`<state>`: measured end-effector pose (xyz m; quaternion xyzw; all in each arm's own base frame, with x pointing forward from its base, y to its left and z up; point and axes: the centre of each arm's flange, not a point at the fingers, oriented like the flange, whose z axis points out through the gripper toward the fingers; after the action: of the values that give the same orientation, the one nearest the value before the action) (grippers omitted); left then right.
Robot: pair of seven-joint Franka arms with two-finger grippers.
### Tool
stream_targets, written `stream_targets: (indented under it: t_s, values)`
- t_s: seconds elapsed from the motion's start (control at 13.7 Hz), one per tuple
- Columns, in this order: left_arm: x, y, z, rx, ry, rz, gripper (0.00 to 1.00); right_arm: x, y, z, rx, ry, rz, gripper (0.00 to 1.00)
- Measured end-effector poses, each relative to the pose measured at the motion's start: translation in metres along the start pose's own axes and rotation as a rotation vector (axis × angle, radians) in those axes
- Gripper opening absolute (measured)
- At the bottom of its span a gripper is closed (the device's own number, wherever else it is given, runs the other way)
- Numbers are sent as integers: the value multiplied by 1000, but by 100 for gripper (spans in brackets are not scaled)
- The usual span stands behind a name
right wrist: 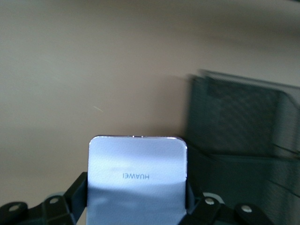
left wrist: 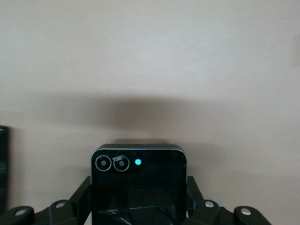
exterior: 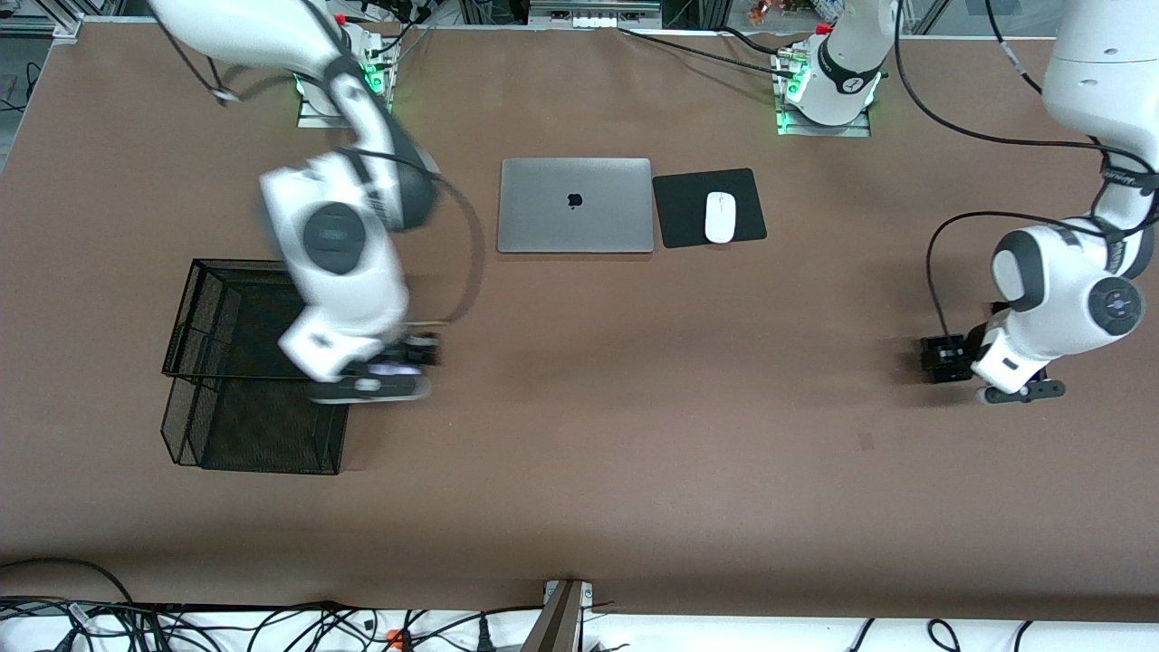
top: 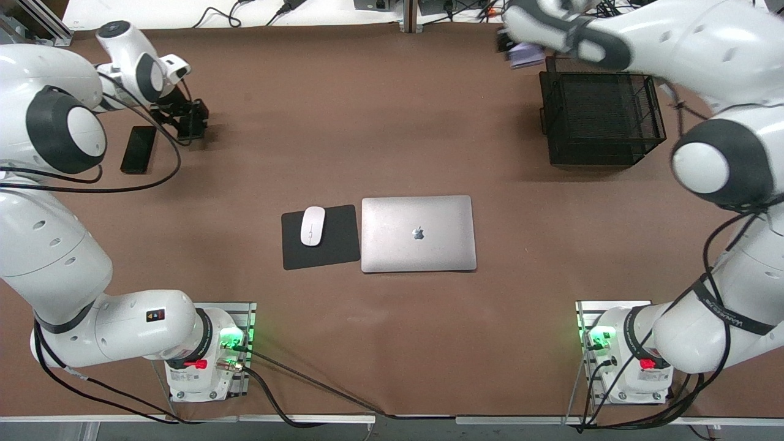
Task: Place phones with both arms
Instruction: 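Lower the white phone into the organizer front compartment with the right gripper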
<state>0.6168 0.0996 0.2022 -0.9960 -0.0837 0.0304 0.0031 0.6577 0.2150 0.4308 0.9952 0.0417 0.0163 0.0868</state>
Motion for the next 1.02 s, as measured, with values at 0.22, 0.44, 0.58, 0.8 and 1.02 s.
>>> stream_targets:
  t_s: [0.22, 0.44, 0.58, 0.8, 1.02]
  values:
    - [3, 90, -3, 6, 1, -25, 81, -14, 123, 8, 18, -124, 4, 85]
    - [-11, 192, -7, 8, 16, -69, 81, -47, 180, 52, 19, -149, 42, 85]
    - [-29, 259, -14, 8, 25, -101, 81, -75, 193, 86, 26, -124, 61, 85]
    - [-56, 360, -33, 15, 26, -124, 81, -106, 211, 127, 34, -109, 74, 85]
    - [-84, 459, -39, -26, 35, -100, 81, -113, 215, 142, 35, -75, 82, 85]
